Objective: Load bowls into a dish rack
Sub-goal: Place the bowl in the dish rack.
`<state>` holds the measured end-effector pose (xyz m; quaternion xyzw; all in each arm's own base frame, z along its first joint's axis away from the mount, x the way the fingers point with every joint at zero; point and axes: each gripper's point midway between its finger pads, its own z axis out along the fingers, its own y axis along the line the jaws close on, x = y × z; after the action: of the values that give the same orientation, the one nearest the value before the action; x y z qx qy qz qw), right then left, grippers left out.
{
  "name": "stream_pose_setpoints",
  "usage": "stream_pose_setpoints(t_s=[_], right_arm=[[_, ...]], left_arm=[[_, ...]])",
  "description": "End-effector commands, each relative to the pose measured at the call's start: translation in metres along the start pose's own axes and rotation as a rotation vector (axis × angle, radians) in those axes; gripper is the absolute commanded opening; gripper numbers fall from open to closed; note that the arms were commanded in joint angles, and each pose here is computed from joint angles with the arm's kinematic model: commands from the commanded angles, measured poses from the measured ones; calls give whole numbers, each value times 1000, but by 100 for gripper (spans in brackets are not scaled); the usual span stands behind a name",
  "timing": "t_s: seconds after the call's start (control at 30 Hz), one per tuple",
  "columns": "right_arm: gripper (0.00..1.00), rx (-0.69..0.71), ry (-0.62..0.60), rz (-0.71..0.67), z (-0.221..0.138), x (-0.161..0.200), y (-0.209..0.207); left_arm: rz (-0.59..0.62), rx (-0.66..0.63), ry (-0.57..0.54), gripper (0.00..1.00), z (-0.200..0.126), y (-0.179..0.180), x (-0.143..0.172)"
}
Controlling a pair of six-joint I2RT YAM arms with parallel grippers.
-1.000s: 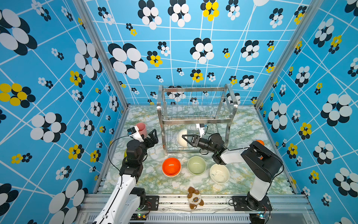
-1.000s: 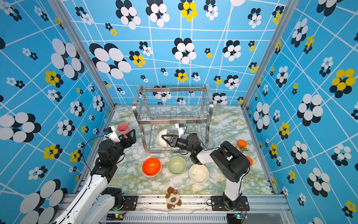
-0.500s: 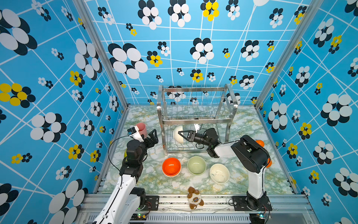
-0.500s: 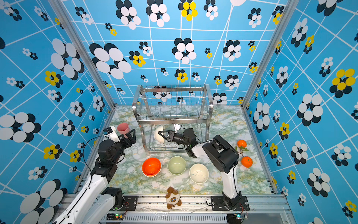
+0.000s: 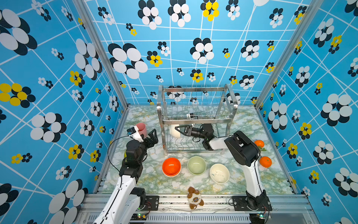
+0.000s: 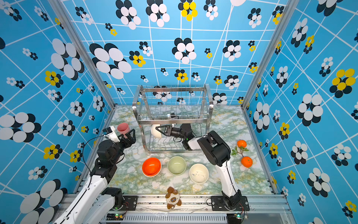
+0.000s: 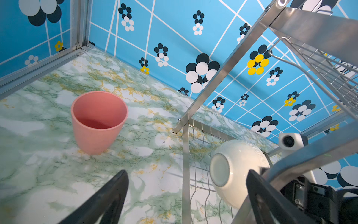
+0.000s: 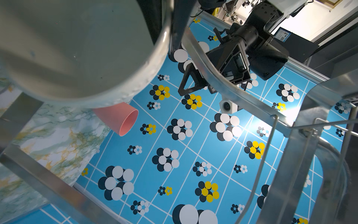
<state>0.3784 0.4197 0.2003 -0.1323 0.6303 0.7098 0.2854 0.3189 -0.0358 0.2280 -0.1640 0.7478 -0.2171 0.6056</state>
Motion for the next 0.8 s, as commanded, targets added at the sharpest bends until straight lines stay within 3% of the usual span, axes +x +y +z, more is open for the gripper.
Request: stream_pose_setpoints(t_s=[0.0,0.77], right_arm=[[0,-82,-17,-58,5,-16,15],[0,-95,-49,-50,20,-37,-19]], left_arm=[[23,9,-6,97,-3,-3,-3],[16,22,2,99,-1,-6,-2]])
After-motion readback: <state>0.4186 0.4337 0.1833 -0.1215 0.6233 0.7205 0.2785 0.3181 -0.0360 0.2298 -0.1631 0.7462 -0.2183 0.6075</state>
